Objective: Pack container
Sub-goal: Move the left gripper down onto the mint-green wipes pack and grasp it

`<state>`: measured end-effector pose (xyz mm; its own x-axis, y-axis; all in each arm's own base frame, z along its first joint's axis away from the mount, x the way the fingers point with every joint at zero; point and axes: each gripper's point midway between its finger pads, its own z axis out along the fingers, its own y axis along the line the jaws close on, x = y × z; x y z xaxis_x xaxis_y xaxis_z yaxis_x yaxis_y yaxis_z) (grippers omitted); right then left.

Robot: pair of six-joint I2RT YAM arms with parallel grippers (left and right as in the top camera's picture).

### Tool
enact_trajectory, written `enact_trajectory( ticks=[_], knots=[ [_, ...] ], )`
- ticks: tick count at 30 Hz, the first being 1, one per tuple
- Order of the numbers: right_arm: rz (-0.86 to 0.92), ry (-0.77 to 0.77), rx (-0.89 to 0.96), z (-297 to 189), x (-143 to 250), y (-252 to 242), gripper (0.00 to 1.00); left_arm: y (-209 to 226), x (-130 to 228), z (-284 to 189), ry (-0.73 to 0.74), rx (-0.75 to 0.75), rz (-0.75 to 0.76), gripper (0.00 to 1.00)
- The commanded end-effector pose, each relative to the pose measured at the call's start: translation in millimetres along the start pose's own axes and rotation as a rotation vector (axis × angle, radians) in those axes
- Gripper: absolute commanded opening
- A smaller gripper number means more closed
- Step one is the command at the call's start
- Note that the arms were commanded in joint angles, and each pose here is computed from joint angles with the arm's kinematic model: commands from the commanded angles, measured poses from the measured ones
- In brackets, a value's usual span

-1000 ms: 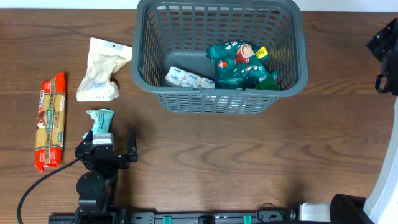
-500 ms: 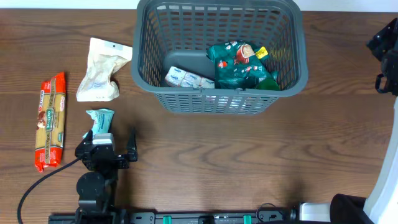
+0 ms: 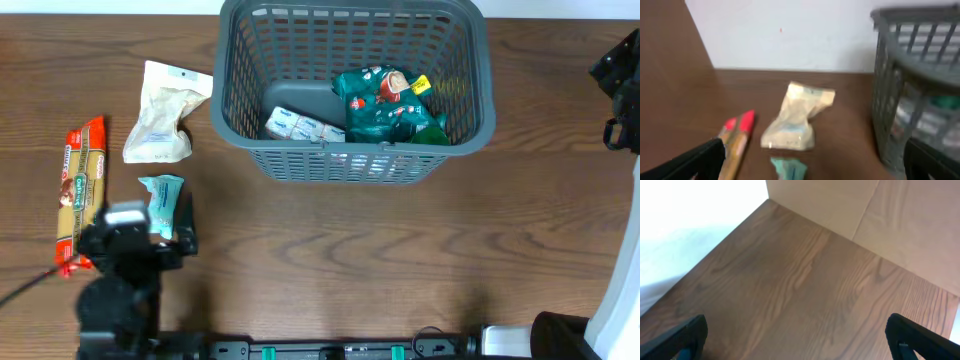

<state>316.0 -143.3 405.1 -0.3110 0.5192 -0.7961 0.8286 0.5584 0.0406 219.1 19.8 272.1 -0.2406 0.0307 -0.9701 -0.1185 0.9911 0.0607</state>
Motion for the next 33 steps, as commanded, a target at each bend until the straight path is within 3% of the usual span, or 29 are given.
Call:
enact_trajectory(
  ticks=[1,5,12,16,28,33],
  knots=[
    [0.018,-0.016,0.021,-1,-5,-6,0.99,5,-32,4,0.094,-0.024,0.034,0.99],
    [0.018,-0.017,0.021,-1,-5,-6,0.99,2,-32,14,0.332,-0.013,0.077,0.99],
    [0.018,-0.017,0.021,-1,-5,-6,0.99,-5,11,29,0.647,0.018,0.125,0.99],
    [0.018,-0.016,0.021,-1,-5,-6,0.99,-7,21,35,0.702,0.008,0.093,0.99],
    [0.018,-0.017,0.021,-1,-5,-6,0.99,-4,62,55,0.908,0.023,0.248,0.99],
    [0.018,-0.016,0.021,-1,-5,-6,0.99,12,80,72,0.991,-0.029,0.234,0.99]
  ],
)
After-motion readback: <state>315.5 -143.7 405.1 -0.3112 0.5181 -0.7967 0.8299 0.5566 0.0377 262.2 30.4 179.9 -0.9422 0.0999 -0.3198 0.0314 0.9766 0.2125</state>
